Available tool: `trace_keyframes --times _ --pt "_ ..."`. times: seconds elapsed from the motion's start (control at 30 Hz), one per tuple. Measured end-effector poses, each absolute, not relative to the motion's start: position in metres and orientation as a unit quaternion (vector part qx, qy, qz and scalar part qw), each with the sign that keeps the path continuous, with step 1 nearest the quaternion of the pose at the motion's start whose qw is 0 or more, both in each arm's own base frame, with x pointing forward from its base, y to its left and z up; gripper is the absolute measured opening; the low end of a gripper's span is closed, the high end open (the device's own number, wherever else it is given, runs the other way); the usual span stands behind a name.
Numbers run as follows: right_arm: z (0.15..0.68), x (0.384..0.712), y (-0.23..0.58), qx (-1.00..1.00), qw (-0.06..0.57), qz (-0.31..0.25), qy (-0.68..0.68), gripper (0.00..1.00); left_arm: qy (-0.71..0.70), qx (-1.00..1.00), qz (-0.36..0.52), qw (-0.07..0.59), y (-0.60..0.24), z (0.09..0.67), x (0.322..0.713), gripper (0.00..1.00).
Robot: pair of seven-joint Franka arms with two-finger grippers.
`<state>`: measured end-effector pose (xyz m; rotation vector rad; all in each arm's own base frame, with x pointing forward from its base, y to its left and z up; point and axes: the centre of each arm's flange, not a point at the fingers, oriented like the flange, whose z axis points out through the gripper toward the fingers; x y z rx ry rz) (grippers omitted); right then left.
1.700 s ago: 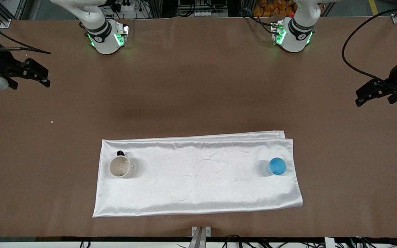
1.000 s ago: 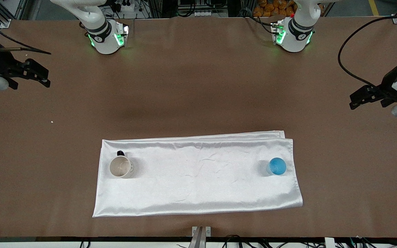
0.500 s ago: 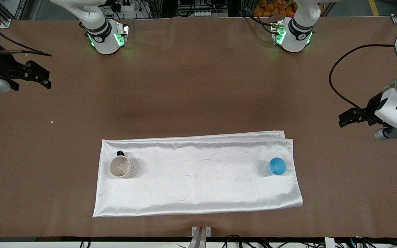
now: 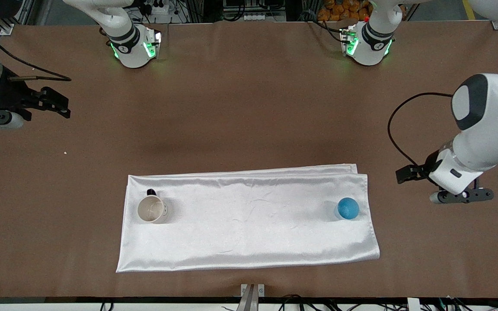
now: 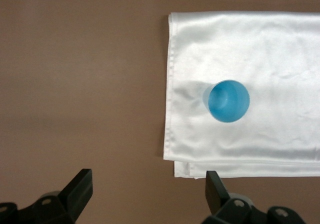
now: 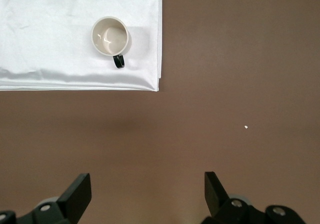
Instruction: Place blue cup into white mug on table
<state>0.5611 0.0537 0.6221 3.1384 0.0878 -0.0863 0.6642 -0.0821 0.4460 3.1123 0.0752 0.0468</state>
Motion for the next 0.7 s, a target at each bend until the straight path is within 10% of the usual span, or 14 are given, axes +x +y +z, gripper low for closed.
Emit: trace_keyframes --times 0.7 --pt "0.495 0.617 0.101 0.998 -0.012 -0.011 0.061 1.0 0.01 1.0 0.014 0.026 -0.116 0.342 0.689 1.0"
